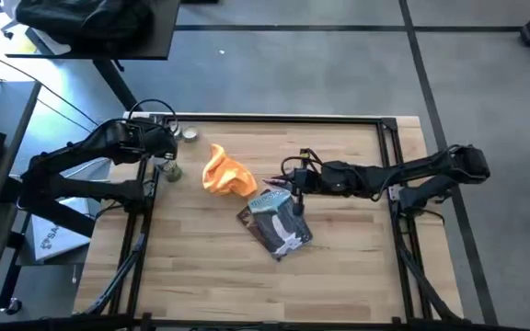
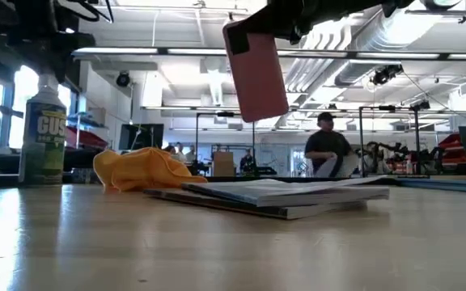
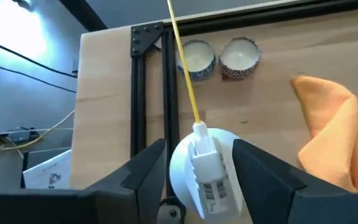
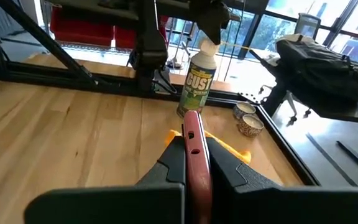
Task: Apply microfiber cloth
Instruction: Spray the cellphone using the spray bottle
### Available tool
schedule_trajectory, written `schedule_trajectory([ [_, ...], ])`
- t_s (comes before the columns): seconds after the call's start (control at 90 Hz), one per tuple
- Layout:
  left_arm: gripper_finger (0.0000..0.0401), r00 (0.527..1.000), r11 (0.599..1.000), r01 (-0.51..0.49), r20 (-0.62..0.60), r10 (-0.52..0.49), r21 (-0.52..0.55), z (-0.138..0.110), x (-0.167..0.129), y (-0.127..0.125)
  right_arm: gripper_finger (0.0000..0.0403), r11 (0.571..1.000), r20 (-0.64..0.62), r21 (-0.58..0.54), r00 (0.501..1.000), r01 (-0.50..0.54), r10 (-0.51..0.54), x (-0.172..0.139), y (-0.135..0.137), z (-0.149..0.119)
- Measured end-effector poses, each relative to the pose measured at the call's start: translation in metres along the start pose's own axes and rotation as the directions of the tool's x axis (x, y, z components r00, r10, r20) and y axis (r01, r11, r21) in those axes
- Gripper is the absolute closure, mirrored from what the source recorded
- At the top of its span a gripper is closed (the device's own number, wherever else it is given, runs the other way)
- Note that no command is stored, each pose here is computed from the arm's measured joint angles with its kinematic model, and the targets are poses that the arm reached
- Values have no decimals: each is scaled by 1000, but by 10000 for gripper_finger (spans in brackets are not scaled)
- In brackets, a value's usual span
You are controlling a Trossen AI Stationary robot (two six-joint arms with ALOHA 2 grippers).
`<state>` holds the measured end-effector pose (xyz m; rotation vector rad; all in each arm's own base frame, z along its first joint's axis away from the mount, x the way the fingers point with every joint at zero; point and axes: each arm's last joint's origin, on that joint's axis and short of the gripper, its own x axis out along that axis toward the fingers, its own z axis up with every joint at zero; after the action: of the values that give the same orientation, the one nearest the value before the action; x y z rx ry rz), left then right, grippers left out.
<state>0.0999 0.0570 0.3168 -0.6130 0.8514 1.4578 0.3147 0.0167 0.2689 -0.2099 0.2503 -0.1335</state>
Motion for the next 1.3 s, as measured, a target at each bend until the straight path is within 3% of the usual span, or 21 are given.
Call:
schedule_trajectory([
  [0.422, 306, 1000, 999, 29, -5, -29, -13, 1, 0, -2, 403, 1000, -13, 9, 1000, -2, 2, 0, 0, -1],
  [0.833, 291, 1000, 996, 23, -23, -21, 91, -13, 10, -9, 403, 1000, -21, 13, 1000, -12, 12, -1, 3, -2],
  [1.0, 284, 999, 995, -16, 33, 13, 98, -20, 19, -12, 403, 1000, -19, 12, 1000, -17, 17, -1, 5, -1],
  [1.3, 284, 995, 993, 24, 90, -35, 112, -20, 14, -18, 403, 1000, -20, 12, 1000, -12, 12, -1, 4, -1],
])
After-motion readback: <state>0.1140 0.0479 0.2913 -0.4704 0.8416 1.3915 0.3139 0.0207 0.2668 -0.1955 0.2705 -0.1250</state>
